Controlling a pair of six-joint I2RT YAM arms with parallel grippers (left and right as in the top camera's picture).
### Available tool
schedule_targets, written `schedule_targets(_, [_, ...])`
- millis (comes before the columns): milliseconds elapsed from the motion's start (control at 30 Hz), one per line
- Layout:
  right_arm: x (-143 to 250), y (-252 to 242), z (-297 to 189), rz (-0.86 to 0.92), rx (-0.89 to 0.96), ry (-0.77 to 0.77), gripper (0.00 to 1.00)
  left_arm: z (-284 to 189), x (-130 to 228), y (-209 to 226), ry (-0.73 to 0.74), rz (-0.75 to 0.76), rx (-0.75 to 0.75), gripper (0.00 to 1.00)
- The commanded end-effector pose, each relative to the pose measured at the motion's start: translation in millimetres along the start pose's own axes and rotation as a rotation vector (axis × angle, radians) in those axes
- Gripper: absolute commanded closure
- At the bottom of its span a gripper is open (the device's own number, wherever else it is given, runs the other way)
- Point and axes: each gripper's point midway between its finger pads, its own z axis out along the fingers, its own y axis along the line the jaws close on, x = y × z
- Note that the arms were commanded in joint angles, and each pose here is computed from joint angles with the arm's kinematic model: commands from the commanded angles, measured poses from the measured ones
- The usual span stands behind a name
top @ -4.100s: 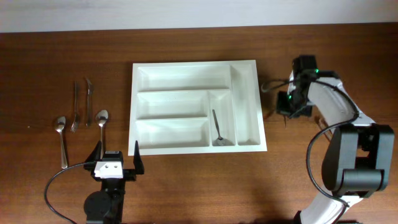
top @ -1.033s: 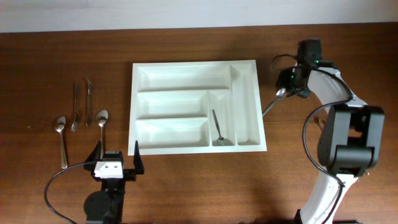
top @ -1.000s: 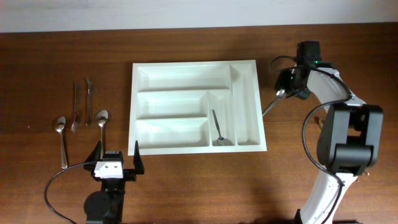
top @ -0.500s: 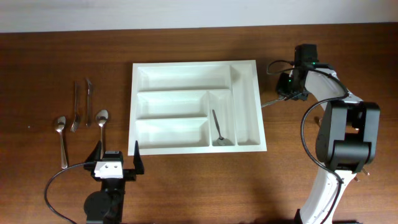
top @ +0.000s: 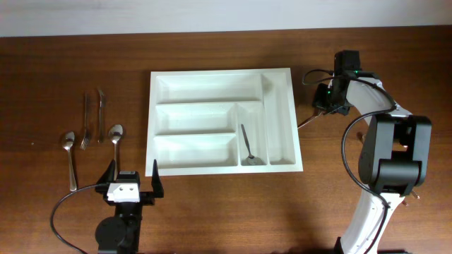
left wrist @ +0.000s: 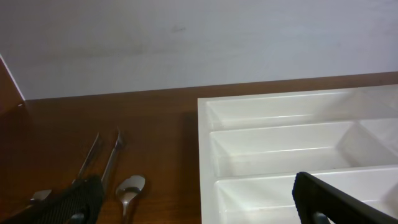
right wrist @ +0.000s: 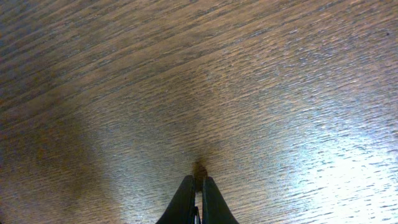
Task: Pack container
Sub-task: 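Carry the spoon with the right gripper and place it in the same compartment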
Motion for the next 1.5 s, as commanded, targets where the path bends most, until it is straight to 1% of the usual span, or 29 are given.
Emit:
schedule_targets(0, [-4.3, 1.6, -3.1, 0.008, -0.011, -0.006, 0.96, -0.2, -0.1, 3.0, -0.004, 0.015, -0.016, 0.01])
schedule_targets(133, [-17.3, -0.1, -19.1, 0.017, -0.01, -0.034, 0.96, -0.2, -0.1, 3.0, -0.004, 0.015, -0.016, 0.01])
schedule_targets(300, [-50.0, -6.5, -58.6, 0.035, -0.001, -0.086, 0.96, -0.2, -0.1, 3.0, -0.004, 0.015, -0.016, 0.01])
schedule_targets(400, [-65.5, -6.2, -83.0, 0.016, -0.002, -0.11, 0.96, -0.2, -0.1, 3.0, -0.004, 0.015, -0.016, 0.01])
schedule_targets(533, [-75.5, -1.7, -111.3, 0.017, -0.01, -0.121, 0.96, -0.2, -0.1, 3.0, -0.004, 0.015, -0.016, 0.01])
schedule_targets(600, [-75.4, 6.2, -121.6, 0.007, -0.044, -0.111, 0.96, -0.2, -0.1, 3.0, -0.004, 0.015, -0.016, 0.01])
schedule_targets(767, [-57.0, 60.6, -145.0, -0.138, -0.262, -0.041, 0.96, -0.2, -0.1, 3.0, -0.004, 0.015, -0.016, 0.01])
schedule_targets(867, [-38.3, 85.2, -149.1, -0.24, -0.311, 0.004, 0.96, -0.2, -0.1, 3.0, -0.004, 0.015, -0.016, 0.01])
schedule_targets(1033, [-2.0, 117.5, -148.7, -0.412, -0.322, 0.082, 0.96, -0.2, -0.1, 3.0, -0.004, 0.015, -0.016, 0.01])
schedule_targets(1133, [19.4, 135.1, -147.9, -0.496, -0.3, 0.121, 0.96, -0.2, -0.1, 3.0, -0.004, 0.015, -0.016, 0.01])
schedule_targets(1333, [48.0, 164.6, -142.4, -0.595, -0.266, 0.151, 0.96, -0.2, -0.1, 3.0, -0.004, 0.015, -0.016, 0.01])
schedule_targets(1467, [60.3, 172.3, -135.8, -0.622, -0.259, 0.172, 0.96, -0.2, -0.1, 3.0, -0.004, 0.015, -0.016, 0.01])
